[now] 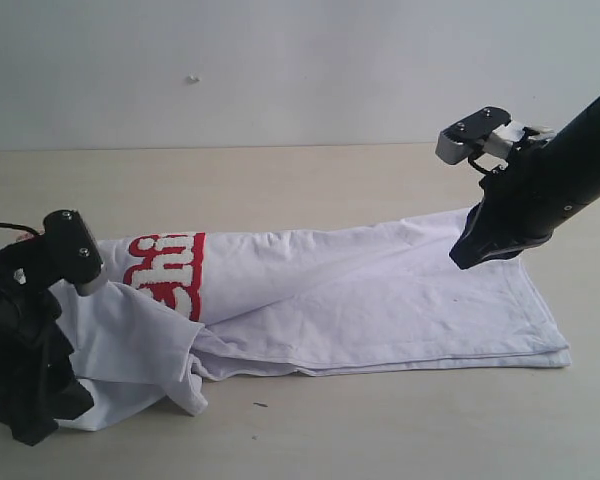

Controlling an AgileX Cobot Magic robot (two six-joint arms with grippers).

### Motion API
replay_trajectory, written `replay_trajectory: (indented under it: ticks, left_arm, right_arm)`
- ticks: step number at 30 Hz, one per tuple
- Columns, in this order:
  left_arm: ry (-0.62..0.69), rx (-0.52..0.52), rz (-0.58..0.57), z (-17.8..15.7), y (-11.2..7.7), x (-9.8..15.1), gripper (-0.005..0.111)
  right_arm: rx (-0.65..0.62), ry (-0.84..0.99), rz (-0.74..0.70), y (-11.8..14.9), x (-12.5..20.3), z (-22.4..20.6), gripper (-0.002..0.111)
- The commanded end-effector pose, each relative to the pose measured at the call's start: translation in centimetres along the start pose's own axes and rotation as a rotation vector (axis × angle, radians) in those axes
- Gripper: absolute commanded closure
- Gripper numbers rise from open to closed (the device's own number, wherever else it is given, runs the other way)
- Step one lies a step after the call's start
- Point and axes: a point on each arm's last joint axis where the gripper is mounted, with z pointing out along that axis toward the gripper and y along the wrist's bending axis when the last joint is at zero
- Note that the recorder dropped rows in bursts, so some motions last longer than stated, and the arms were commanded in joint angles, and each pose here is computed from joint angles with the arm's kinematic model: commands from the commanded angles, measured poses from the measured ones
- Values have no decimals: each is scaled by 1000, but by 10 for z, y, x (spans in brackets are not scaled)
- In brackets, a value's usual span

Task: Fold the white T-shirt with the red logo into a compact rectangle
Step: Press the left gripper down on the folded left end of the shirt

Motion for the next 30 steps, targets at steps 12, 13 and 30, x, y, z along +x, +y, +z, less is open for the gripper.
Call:
replay_trajectory:
  ticks: [12, 13, 30]
  left_arm:
    - [-123, -229, 384, 25, -23, 0, 63]
    - [-99, -217, 435, 27, -25, 5, 60]
    - [-123, -276, 560, 35, -25, 9, 54]
  right_arm:
    - [13, -22, -14, -1, -3, -4, 108]
    - [11, -24, -10, -1, -3, -4, 108]
    - [6, -35, 3, 0, -4, -4, 108]
